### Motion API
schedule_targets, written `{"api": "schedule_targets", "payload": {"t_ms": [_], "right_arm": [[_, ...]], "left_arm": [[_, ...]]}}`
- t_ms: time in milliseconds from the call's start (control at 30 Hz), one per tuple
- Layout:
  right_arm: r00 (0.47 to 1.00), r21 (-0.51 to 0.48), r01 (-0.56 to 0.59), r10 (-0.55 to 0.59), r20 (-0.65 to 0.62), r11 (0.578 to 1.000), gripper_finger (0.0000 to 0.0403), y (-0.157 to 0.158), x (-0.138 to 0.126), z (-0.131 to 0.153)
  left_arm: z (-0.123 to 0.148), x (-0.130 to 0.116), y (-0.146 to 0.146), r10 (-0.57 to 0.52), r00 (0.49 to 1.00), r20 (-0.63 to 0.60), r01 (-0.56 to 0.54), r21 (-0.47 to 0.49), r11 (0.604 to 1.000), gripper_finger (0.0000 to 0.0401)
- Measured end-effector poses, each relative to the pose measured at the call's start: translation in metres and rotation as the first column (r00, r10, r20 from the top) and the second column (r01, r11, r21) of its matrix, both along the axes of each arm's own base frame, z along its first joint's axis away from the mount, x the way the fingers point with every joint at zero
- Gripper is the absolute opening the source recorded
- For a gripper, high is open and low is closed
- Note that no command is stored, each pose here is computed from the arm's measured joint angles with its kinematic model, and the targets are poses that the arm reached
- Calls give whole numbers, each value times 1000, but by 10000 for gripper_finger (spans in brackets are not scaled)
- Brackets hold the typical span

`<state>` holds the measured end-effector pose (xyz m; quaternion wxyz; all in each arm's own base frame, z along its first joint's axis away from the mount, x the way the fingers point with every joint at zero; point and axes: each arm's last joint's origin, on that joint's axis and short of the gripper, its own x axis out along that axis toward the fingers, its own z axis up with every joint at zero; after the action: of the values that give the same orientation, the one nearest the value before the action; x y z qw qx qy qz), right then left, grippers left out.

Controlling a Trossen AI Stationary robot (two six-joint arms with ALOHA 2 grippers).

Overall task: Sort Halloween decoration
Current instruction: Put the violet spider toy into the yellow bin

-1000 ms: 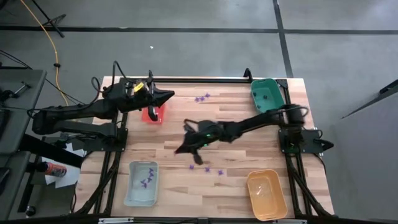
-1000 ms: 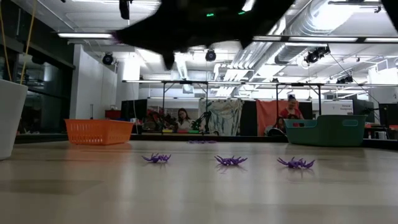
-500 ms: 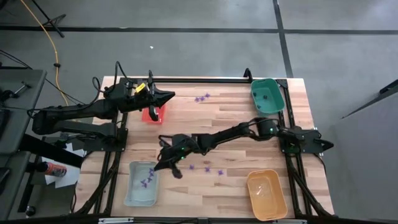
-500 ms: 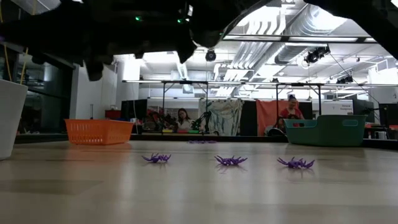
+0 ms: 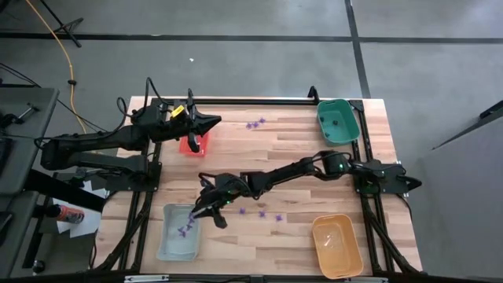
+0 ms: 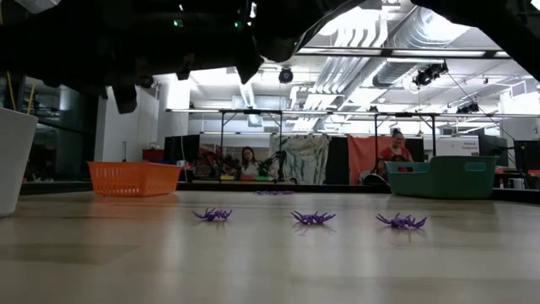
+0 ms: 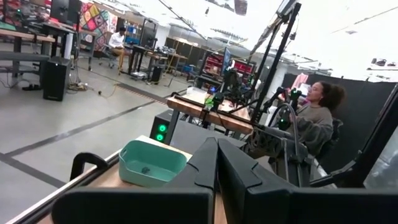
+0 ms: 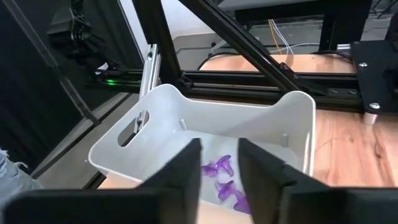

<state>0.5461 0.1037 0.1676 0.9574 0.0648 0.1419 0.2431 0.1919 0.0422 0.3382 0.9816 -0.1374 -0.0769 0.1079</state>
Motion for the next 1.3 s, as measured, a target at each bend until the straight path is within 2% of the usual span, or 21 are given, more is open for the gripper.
{"api": "schedule_targets", "payload": {"t_ms": [100,200,333,500,633,767,867,967,1033,1100,1200,1300], "right_arm": [[1000,-8,-4,4,7,1000,153,0,0,0],[1000,7,-2,2,-24,1000,191,-4,-2,7],[993,-6,-4,4,-115,1000,203,-26,-10,30],[940,-147,-74,20,-342,986,198,-61,-39,55],[845,-202,-124,-4,-535,971,192,-90,-78,71],[737,-185,-125,-34,-675,975,185,-109,-131,63],[704,-153,-41,-80,-706,987,179,-113,-183,55],[690,-110,130,-170,-704,985,173,-110,-238,44],[705,-65,272,-245,-666,960,170,-105,-269,39],[727,16,405,-311,-612,914,170,-99,-295,36],[773,192,547,-404,-489,815,170,-91,-322,35],[803,374,595,-512,-304,711,170,-88,-337,41]], "left_arm": [[0,0,0,-1,1000,3,1,-12,1000,0],[0,0,0,0,1000,4,0,-14,1000,0],[1,0,0,9,1000,11,-9,-14,1000,0],[1,0,1,15,1000,11,-15,-14,1000,0],[1,0,1,32,999,12,-32,-13,999,0],[1,-1,2,53,999,8,-53,5,999,0],[1,-1,2,68,998,7,-68,5,998,0],[1,-1,2,69,998,6,-69,6,998,0],[1,-1,2,70,998,3,-70,7,998,0],[1,-1,2,71,997,1,-71,17,997,0],[1,-1,2,73,997,-2,-72,31,997,0],[1,-1,2,73,997,-2,-73,31,997,0]]}}
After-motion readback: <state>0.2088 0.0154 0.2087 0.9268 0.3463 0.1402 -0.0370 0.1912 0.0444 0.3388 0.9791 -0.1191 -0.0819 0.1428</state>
